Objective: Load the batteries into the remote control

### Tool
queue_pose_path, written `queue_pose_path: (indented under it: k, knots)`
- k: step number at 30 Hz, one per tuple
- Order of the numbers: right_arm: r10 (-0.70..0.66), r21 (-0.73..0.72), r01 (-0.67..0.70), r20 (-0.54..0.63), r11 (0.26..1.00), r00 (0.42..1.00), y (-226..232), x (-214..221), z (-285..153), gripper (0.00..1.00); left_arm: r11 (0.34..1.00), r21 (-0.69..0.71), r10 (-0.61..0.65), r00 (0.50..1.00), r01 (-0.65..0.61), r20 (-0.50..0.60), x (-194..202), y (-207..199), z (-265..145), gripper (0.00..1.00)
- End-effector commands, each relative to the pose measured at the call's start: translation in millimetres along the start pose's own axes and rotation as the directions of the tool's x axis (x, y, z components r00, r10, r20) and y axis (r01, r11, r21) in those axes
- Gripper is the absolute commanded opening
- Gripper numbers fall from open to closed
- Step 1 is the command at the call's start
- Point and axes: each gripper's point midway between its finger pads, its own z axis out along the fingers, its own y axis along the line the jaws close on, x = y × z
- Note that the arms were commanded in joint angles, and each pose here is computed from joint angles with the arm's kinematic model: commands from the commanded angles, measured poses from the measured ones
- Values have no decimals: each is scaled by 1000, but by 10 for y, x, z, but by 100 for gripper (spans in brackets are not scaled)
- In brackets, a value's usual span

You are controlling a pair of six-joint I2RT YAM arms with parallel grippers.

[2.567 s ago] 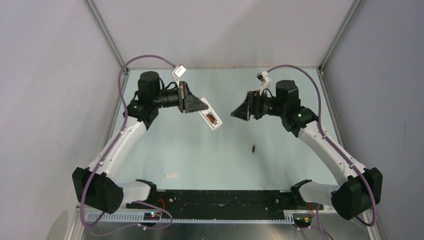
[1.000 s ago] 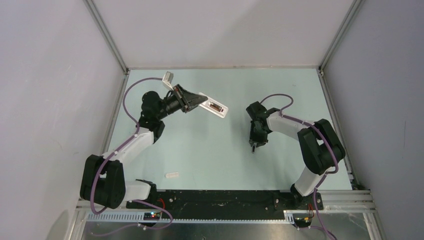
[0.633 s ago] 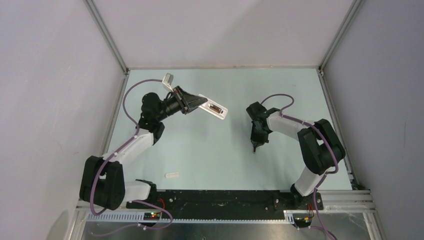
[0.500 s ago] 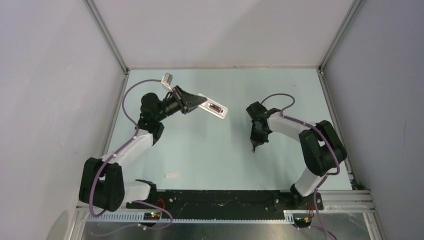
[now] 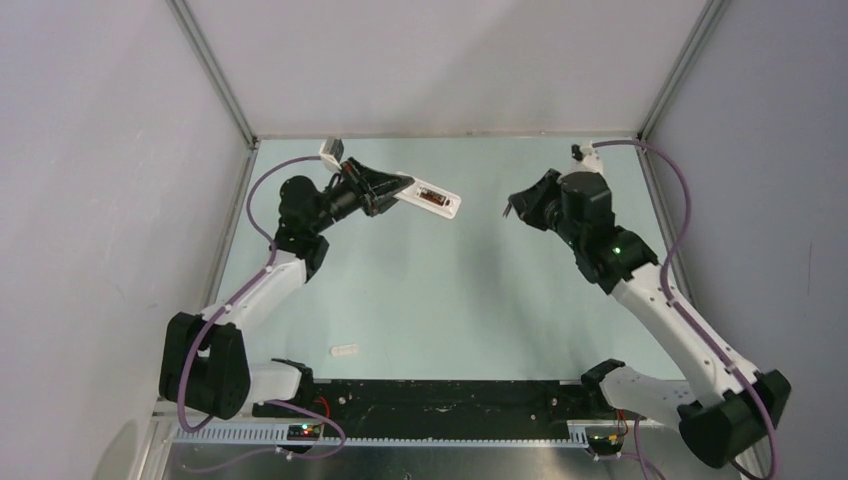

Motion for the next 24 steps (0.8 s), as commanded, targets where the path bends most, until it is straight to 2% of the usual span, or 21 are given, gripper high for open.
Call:
queue_pose_path:
  k: [1, 7, 11, 12, 16, 19, 24]
  knots:
    - [34, -280, 52, 295, 958, 955, 800, -740, -410, 5, 990, 78, -119, 992, 121, -38, 14, -398, 72, 0]
    - [13, -532, 263, 458, 805, 889, 1543, -1062, -901, 6, 957, 40, -280, 951, 287, -131, 162, -398, 90, 0]
    - [-79, -641, 430, 501, 636, 862, 1863, -910, -1094, 2, 935, -7, -347, 913, 354, -212, 301, -346, 76, 0]
    - [-108, -682, 464, 497, 565, 861, 1955, -801, -1170, 2, 929, -22, -364, 901, 369, -236, 342, -330, 65, 0]
    - [-249, -704, 584, 530, 405, 811, 2034, -468, -1251, 0, 931, -47, -357, 876, 362, -324, 464, -336, 43, 0]
    - [-333, -705, 654, 568, 274, 753, 2032, -236, -1301, 0, 933, -61, -350, 861, 354, -370, 544, -317, 10, 0]
    - [-355, -681, 708, 625, 187, 695, 2010, -100, -1340, 0, 937, -74, -341, 841, 342, -420, 654, -300, -58, 0]
